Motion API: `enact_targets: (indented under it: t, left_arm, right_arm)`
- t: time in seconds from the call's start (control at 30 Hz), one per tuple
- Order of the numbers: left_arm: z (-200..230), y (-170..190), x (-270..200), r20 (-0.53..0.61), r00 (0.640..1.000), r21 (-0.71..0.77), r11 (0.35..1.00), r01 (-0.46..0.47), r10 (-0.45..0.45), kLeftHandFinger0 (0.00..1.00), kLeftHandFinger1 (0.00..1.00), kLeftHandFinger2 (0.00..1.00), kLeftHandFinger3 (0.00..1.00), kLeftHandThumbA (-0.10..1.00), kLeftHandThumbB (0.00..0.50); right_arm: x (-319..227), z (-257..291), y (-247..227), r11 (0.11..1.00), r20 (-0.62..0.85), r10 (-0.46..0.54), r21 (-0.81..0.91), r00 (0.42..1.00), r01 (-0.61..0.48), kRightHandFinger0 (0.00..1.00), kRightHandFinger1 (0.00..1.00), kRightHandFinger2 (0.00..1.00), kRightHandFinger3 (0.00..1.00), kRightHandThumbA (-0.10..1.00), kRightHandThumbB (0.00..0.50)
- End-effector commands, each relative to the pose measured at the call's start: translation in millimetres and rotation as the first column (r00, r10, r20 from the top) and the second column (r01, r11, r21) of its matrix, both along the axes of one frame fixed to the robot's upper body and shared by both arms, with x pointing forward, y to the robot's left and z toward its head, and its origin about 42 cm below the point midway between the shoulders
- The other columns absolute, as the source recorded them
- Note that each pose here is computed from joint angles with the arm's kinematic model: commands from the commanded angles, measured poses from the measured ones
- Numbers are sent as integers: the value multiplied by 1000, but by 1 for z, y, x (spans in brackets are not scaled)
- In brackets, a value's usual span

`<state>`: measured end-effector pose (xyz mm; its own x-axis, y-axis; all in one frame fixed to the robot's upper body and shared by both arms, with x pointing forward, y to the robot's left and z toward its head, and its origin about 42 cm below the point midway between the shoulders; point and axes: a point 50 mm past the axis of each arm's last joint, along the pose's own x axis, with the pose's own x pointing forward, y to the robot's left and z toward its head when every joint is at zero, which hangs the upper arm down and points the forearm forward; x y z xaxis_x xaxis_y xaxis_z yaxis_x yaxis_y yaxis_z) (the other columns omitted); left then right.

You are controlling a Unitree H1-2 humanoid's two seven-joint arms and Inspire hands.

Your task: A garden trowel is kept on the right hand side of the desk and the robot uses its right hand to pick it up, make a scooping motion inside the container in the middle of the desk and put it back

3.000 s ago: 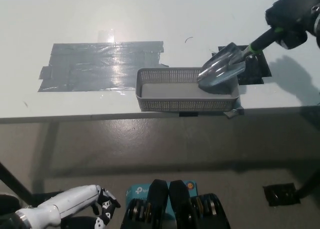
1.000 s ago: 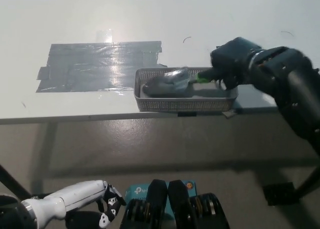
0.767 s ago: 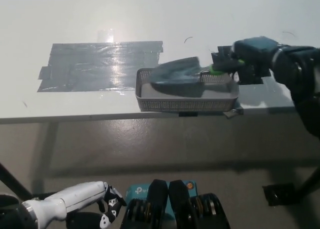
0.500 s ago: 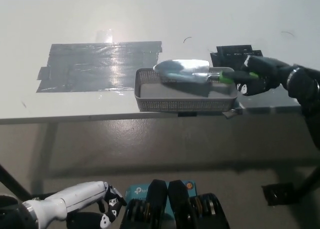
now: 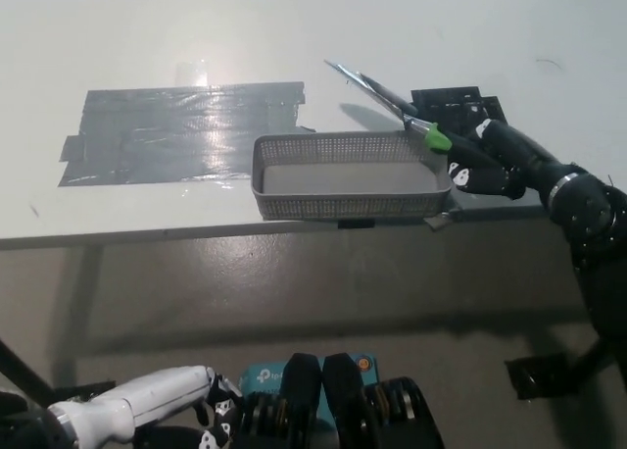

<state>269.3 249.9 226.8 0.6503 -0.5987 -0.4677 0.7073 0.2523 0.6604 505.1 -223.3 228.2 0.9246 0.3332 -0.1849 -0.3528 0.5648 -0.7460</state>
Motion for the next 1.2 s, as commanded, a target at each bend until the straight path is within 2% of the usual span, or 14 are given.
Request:
enact_targets:
  t: [0.0,0.17,0.23,0.33,0.37,0.43,0.5,0.53,0.63,0.77,0.83,0.93,1.1,1.17]
  left_arm:
    - [3,2,-2,6,1000,16,1000,-10,10,679,679,771,926,1000,163]
    - [0,5,-7,-5,1000,19,1000,-16,16,696,697,786,942,1000,179]
    - [-1,5,-7,-6,1000,20,1000,-20,21,680,686,776,939,1000,186]
    - [-2,6,-7,-5,1000,30,999,-18,19,678,688,780,944,1000,192]
    - [-2,6,-8,-5,1000,30,999,-22,22,683,694,785,951,1000,188]
    - [-2,6,-9,-12,1000,18,1000,-26,26,715,723,806,974,1000,166]
    - [-3,6,-9,-13,1000,16,1000,-25,25,723,724,803,965,1000,167]
    - [-3,6,-10,-12,1000,21,999,-26,26,718,719,799,965,1000,168]
    - [-3,7,-10,-12,1000,21,999,-26,26,670,680,772,935,1000,162]
    - [-5,6,-10,-19,999,19,1000,-26,26,675,688,775,925,1000,150]
    - [-7,6,-12,-22,999,29,999,-26,27,671,686,772,912,1000,157]
    - [-9,6,-13,-29,999,12,999,-34,35,660,669,755,877,1000,177]
    - [-11,7,-15,-33,998,2,999,-46,46,709,706,774,919,1000,169]
    - [-11,7,-16,-30,998,1,999,-48,48,704,699,765,922,1000,161]
  right_arm:
    - [2,11,35,992,72,75,93,995,-82,0,143,311,89,-100,164]
    - [4,19,24,997,77,51,47,996,-55,0,195,382,175,-100,168]
    - [7,27,12,999,117,49,13,992,-51,0,281,484,270,-100,200]
    - [9,36,3,998,141,56,-6,988,-55,0,296,510,316,-100,206]
    - [9,44,0,999,149,50,-30,988,-46,0,305,532,378,-100,213]
    - [13,60,-11,997,169,41,-79,985,-28,0,291,486,361,-100,173]
    - [15,75,-19,992,194,34,-127,980,-9,0,308,532,454,-100,144]
    - [16,81,-22,991,198,34,-132,980,-8,0,299,524,419,-100,112]
    - [20,98,-31,988,215,46,-151,976,-14,0,286,499,360,-100,83]
    - [29,153,-49,972,285,57,-233,957,12,0,219,401,293,-100,124]
    - [33,172,-52,975,302,56,-223,952,14,0,235,415,272,-100,164]
    - [36,199,-51,978,331,45,-206,943,26,0,243,400,220,-100,167]
    - [40,201,-47,978,333,33,-204,942,38,0,210,373,164,-100,213]
    - [41,187,-50,975,315,21,-216,949,51,0,211,379,154,-100,201]
